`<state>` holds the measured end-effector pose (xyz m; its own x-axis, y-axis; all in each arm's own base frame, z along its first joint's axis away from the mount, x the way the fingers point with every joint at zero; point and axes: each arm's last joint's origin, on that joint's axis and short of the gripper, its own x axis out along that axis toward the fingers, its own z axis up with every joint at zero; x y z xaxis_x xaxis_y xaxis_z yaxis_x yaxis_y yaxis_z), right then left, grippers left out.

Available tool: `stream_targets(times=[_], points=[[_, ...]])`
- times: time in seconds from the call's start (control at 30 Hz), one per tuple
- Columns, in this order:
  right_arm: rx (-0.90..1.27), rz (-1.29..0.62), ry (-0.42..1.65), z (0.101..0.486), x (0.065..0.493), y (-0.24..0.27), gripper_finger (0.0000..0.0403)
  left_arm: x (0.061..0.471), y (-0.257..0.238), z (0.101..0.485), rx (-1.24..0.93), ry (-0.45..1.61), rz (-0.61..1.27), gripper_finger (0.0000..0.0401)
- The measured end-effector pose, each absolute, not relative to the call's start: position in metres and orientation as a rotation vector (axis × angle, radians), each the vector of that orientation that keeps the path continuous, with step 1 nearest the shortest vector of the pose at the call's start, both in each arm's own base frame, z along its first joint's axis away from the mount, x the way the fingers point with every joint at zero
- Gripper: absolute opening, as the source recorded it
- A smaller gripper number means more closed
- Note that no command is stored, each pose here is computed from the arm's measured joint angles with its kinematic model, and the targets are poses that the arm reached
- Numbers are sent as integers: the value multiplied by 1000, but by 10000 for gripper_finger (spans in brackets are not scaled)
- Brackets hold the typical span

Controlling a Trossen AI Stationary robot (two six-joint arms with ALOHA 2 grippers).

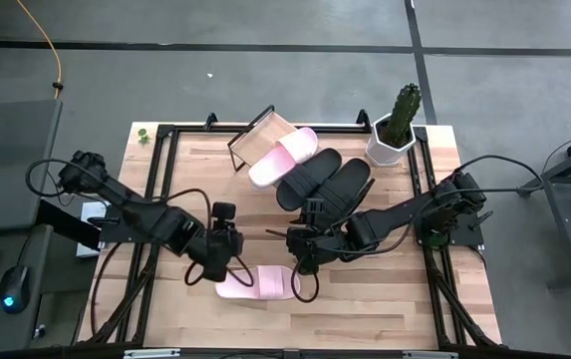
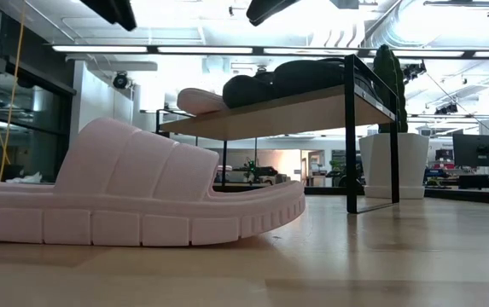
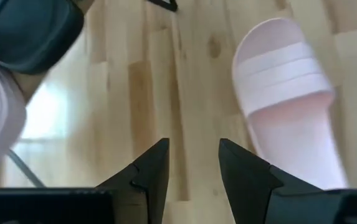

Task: Pick and place slides into the shelf
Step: Put the pink slipper on the shelf

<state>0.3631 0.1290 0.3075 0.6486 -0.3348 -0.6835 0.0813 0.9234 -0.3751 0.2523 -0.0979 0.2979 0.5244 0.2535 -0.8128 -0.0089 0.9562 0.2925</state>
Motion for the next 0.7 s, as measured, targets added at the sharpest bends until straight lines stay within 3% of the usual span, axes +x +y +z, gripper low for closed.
stream_targets(times=[0.23, 0.4, 0.7], points=[[-306, -245, 834, 307, 363, 129, 193, 245, -116, 296, 65, 1004, 172, 128], [-277, -216, 843, 307, 363, 130, 193, 241, -125, 272, -48, 1000, 203, 129], [-269, -188, 835, 307, 358, 144, 193, 248, -137, 223, -371, 903, 30, 129]])
